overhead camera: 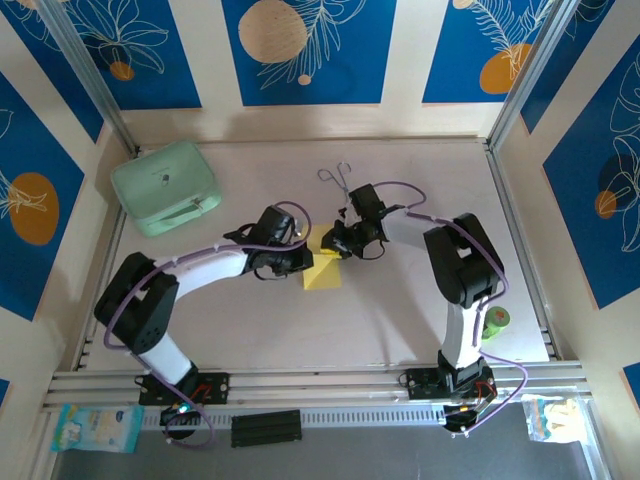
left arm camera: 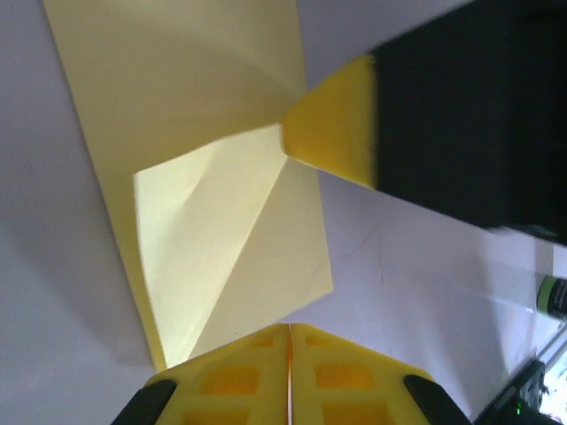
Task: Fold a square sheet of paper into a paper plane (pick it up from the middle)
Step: Fold the triangle a second time at the center of the table, then turn over the paper at the center of the table.
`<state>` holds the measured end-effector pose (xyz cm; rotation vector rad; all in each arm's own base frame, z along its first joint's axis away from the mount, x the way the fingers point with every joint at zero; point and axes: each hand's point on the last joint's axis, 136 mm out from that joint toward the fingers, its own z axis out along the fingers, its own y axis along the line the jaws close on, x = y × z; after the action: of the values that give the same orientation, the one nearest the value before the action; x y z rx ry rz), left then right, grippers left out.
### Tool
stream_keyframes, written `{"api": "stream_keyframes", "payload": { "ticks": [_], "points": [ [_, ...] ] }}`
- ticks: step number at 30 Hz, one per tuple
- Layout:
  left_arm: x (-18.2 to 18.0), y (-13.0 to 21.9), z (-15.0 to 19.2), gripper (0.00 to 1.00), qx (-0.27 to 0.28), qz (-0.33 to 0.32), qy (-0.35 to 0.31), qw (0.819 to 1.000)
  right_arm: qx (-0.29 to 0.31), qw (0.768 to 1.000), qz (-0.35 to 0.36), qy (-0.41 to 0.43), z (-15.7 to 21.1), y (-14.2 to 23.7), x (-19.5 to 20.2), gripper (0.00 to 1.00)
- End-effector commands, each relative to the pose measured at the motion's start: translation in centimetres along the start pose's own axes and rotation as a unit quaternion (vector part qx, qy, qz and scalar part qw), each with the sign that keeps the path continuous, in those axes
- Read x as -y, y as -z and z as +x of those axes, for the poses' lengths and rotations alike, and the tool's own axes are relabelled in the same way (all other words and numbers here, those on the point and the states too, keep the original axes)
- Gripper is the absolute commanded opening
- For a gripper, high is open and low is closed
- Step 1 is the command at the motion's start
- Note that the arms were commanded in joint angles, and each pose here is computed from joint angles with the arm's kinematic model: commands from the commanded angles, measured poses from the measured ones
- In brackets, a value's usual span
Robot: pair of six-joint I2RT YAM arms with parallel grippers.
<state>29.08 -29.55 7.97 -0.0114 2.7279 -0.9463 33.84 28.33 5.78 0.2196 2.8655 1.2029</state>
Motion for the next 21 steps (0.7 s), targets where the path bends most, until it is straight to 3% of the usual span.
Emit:
{"api": "stream_keyframes", "payload": {
  "ticks": [1,12,21],
  "points": [
    [-0.3,-1.7,-1.6,0.09,0.011,-0.007,0.018,1.000,0.019,1.000,-0.001,-0.022,0.2,1.7,-0.6,0.21],
    [-3.3,-4.2,-3.2,0.04,0.038,-0.043,0.052,0.997,0.019,0.997,0.024,-0.075,1.1,0.6,2.3,0.25],
    [-4.0,-4.2,-2.8,0.09,0.040,-0.037,0.069,0.996,0.010,0.995,0.048,-0.087,1.2,-0.4,3.4,0.29]
  ]
}}
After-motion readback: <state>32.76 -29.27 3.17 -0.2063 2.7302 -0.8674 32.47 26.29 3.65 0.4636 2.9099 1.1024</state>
